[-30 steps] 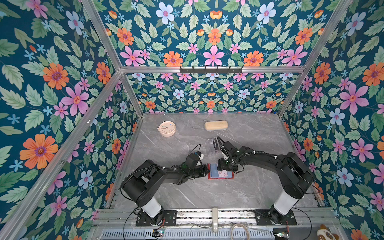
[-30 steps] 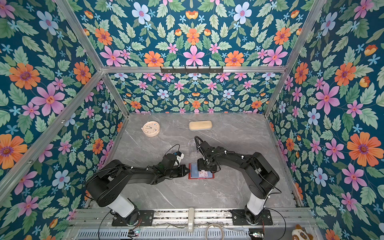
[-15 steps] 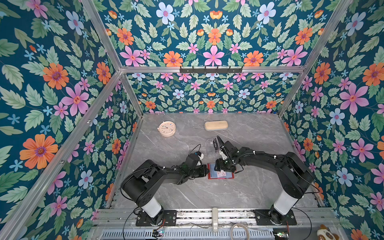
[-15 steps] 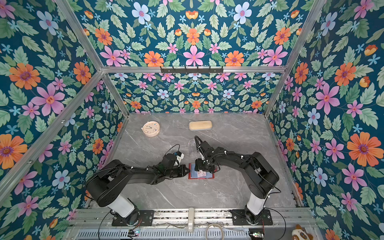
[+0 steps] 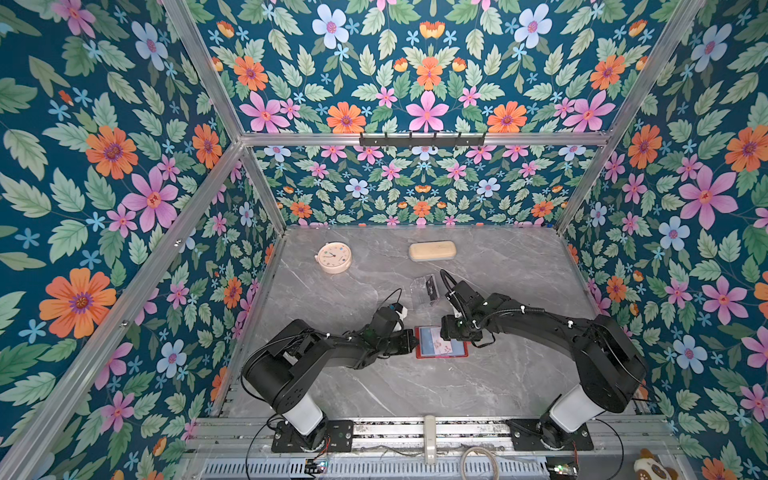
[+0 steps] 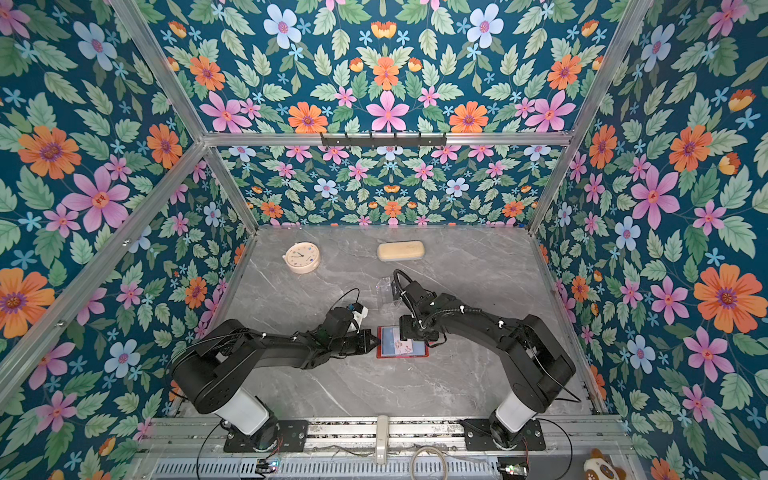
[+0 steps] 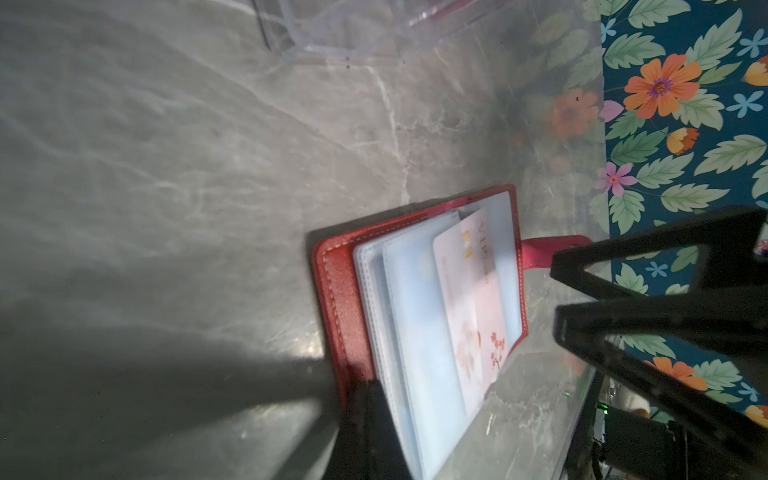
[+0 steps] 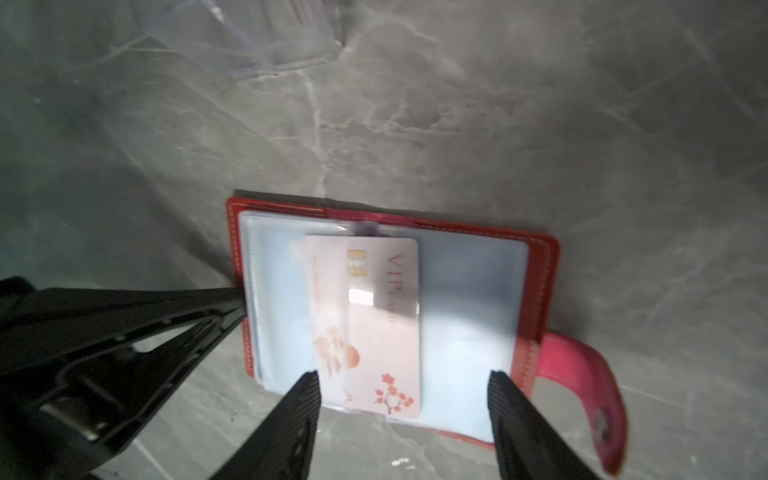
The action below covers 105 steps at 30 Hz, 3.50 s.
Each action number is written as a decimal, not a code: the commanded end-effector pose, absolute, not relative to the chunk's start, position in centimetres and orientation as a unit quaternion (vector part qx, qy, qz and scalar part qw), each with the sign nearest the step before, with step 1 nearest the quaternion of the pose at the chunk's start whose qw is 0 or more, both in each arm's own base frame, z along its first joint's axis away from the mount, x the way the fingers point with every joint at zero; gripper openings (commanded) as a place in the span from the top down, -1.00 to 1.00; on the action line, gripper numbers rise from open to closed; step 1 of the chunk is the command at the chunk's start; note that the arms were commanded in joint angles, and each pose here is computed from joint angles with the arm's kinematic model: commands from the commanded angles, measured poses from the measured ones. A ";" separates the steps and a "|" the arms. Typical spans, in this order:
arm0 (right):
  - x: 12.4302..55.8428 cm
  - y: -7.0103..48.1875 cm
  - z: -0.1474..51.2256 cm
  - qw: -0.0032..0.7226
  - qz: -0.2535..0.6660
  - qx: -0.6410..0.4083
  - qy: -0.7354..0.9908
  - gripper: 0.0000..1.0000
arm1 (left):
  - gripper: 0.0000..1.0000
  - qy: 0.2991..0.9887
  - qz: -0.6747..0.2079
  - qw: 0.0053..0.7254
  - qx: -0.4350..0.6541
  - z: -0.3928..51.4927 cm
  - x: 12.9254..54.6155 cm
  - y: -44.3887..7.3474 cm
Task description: Put the credit cards into the card holder
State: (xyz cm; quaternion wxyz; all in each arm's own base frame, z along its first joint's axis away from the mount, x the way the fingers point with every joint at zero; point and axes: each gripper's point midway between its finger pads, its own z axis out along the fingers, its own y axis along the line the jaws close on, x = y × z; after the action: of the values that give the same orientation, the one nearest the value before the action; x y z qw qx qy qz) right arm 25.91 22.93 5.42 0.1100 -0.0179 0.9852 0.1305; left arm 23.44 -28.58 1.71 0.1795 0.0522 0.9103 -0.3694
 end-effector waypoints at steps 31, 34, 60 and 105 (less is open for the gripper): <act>24.8 22.1 0.8 0.047 0.078 -0.029 0.995 0.18 | 1.00 0.946 -0.289 0.143 0.031 -1.8 22.0 -25.6; 24.8 22.0 0.8 0.048 0.075 -0.029 0.996 0.14 | 1.00 0.946 -0.289 0.142 0.030 -1.8 21.9 -25.6; 25.9 24.6 1.5 0.055 0.108 -0.036 0.992 0.61 | 1.00 0.947 -0.288 0.141 0.029 -1.9 21.8 -25.5; 25.9 23.7 2.7 0.070 0.117 -0.021 0.990 0.72 | 1.00 0.937 -0.276 0.198 0.076 2.7 24.9 -28.1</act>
State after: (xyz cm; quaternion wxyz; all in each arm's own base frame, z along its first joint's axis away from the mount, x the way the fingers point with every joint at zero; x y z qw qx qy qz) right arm 26.14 24.60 3.20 0.0778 -0.0243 0.9852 0.1510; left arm 24.84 -27.44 2.45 0.1970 0.0763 0.9431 -0.2569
